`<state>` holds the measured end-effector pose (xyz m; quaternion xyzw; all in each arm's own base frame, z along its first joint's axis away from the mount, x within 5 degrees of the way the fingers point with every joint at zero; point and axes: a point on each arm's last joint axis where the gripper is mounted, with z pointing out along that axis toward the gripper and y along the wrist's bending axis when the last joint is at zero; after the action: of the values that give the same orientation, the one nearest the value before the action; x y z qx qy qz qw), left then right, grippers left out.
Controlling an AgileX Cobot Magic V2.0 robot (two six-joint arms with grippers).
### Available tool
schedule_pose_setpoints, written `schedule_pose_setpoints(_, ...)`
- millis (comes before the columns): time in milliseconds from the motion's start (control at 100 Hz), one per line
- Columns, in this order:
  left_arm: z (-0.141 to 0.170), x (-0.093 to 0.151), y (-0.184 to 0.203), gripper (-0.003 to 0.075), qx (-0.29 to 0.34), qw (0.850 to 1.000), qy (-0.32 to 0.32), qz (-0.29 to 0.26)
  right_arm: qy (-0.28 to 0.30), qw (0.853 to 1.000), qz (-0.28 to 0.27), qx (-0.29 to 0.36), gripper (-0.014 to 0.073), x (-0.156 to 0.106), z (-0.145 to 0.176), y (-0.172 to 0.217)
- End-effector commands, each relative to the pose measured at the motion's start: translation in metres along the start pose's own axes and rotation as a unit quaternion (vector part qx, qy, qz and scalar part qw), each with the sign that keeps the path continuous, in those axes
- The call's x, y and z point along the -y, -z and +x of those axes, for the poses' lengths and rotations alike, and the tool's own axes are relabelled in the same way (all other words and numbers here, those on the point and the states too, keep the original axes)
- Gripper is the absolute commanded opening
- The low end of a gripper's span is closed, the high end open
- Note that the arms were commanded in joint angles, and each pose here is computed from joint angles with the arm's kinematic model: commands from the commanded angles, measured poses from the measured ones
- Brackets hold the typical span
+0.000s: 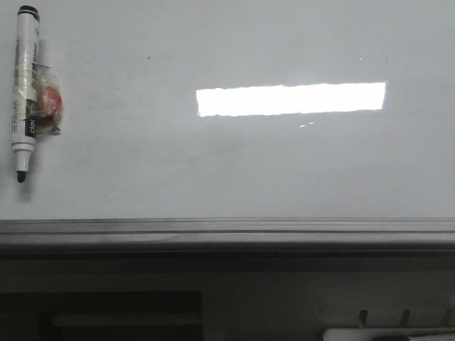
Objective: Write number 3 on whiteboard
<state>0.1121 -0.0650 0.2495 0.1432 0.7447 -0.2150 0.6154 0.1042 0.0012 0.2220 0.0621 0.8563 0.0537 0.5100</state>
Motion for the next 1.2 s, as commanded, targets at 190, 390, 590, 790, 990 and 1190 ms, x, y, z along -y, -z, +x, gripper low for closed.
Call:
schedule_pose_setpoints(190,-0.001,0.024,-0.013,0.0419,-0.023,0.996,0.035,0.074,-0.002,0.999,0.004,0.052,-0.0061,0.000,-0.018,0.002)
schedule_pose_setpoints(390,0.008,0.024,-0.025,0.0419,-0.051,0.995,0.054,0.064,-0.002,0.999,0.004,0.052,-0.0061,0.000,-0.018,0.002)
schedule_pose_setpoints(590,0.021,0.024,-0.046,0.0419,-0.072,0.995,0.058,0.048,-0.003,0.999,0.004,0.052,-0.0061,0.000,-0.018,0.002)
schedule_pose_setpoints(790,0.025,0.021,-0.060,0.0418,-0.057,0.995,0.080,0.029,-0.003,0.999,0.004,0.052,-0.0061,0.000,-0.018,0.002)
schedule_pose_setpoints(990,0.027,0.021,-0.060,0.0167,-0.061,0.994,0.082,0.026,-0.004,0.999,0.003,0.048,-0.0061,-0.001,-0.017,0.002)
schedule_pose_setpoints(1190,0.029,0.022,-0.060,-0.0020,-0.075,0.994,0.075,0.029,-0.020,0.999,-0.011,0.032,-0.0061,-0.004,-0.022,0.005)
